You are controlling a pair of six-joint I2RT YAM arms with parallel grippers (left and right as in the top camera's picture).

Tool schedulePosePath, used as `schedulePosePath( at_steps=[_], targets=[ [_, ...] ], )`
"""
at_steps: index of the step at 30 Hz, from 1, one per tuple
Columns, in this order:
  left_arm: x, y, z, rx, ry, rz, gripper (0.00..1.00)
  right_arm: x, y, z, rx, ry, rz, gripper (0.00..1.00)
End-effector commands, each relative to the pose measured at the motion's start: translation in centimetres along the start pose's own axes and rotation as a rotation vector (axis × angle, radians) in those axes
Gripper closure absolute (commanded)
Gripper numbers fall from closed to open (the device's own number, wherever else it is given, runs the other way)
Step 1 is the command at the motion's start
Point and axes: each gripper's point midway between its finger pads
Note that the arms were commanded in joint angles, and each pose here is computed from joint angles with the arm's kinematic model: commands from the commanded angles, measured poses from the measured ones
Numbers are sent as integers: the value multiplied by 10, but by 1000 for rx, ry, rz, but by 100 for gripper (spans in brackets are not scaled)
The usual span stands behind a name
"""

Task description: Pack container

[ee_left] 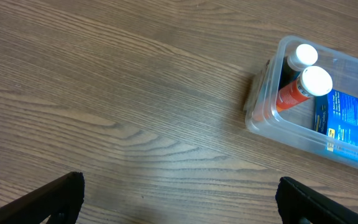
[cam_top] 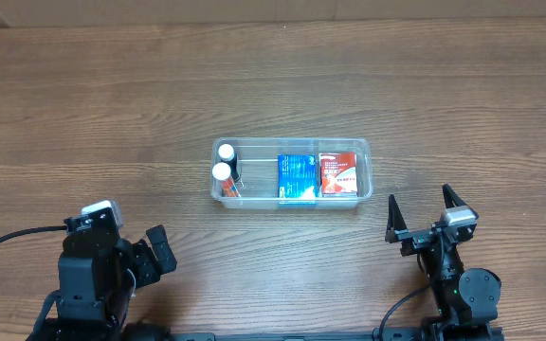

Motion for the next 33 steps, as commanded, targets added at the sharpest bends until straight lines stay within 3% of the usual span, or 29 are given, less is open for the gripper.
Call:
schedulePosePath(
  at_steps=[1,8,21,29,33],
  targets=[
    [0,-1,0,-3,-9,-11,0,-1,0,-1,-8,-4,-6,0],
    [4,3,11,25,-20,-83,0,-1,0,-1,-8,-4,-6,0],
    [6,87,8,-164,-83,-508,0,-1,0,-1,-8,-4,-6,0],
    [27,88,16,-193,-153,-757,0,-1,0,-1,-8,-4,-6,0],
    [27,88,21,-171,-145,-759,0,-1,0,-1,-8,-4,-6,0]
  ],
)
Point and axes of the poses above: each gripper's point midway between its finger pads, its own y axis out along the fingers, its own z axis along the line the jaws close on, x = y × z, and after that the axes turned 8 degrees about -y, right-handed
